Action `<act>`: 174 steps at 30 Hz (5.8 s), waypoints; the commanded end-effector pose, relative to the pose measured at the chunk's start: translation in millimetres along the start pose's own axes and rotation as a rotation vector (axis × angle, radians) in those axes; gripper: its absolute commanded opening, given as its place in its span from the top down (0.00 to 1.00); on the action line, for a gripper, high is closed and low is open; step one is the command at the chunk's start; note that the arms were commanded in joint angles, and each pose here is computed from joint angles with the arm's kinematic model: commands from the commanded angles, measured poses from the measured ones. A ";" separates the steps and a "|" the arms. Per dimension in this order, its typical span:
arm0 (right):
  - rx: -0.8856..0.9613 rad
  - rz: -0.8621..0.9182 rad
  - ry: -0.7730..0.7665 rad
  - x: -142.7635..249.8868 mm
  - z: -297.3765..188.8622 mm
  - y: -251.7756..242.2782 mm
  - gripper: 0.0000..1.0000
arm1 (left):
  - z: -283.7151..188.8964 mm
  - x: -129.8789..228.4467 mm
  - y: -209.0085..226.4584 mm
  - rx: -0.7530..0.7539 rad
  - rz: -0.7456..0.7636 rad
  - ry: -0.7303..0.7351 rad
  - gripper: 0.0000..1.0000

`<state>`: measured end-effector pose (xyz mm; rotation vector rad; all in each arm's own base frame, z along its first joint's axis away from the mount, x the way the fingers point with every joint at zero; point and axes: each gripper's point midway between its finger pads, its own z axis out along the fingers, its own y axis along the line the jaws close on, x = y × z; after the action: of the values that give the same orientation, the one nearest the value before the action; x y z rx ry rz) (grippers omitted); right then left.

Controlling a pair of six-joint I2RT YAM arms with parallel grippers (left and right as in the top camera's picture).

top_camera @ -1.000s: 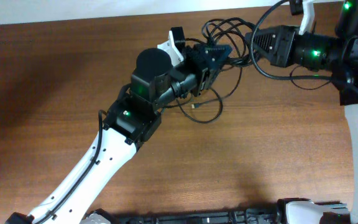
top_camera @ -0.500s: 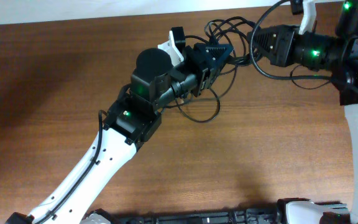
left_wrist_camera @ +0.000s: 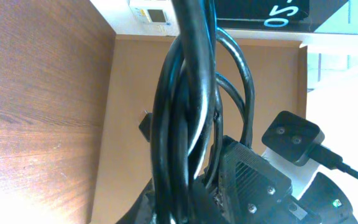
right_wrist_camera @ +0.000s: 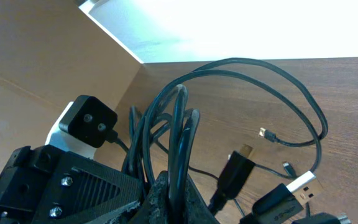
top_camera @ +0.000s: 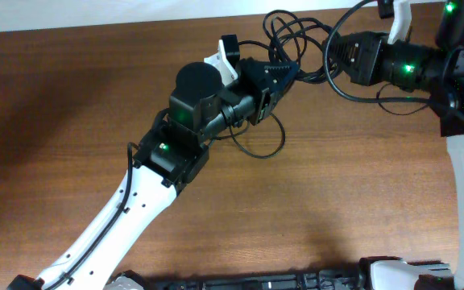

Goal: Untangle cables

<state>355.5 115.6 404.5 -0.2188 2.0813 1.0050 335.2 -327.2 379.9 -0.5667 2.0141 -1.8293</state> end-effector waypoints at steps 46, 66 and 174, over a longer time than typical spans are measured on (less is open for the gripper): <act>0.133 -0.056 0.033 10.7 -2.7 -20.8 0.91 | -109.8 14.1 -74.9 0.477 0.932 0.468 0.91; -0.114 -0.115 0.067 18.4 -2.3 21.2 0.32 | -106.9 8.5 -78.6 0.487 0.966 0.416 1.00; -0.219 -0.266 0.028 10.5 27.4 72.7 0.96 | -57.2 -47.6 121.5 -0.563 0.484 -0.009 0.23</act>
<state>335.0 183.2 418.3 -0.5781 1.9491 1.0419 333.6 -264.5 273.9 -0.2064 2.4011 -1.1994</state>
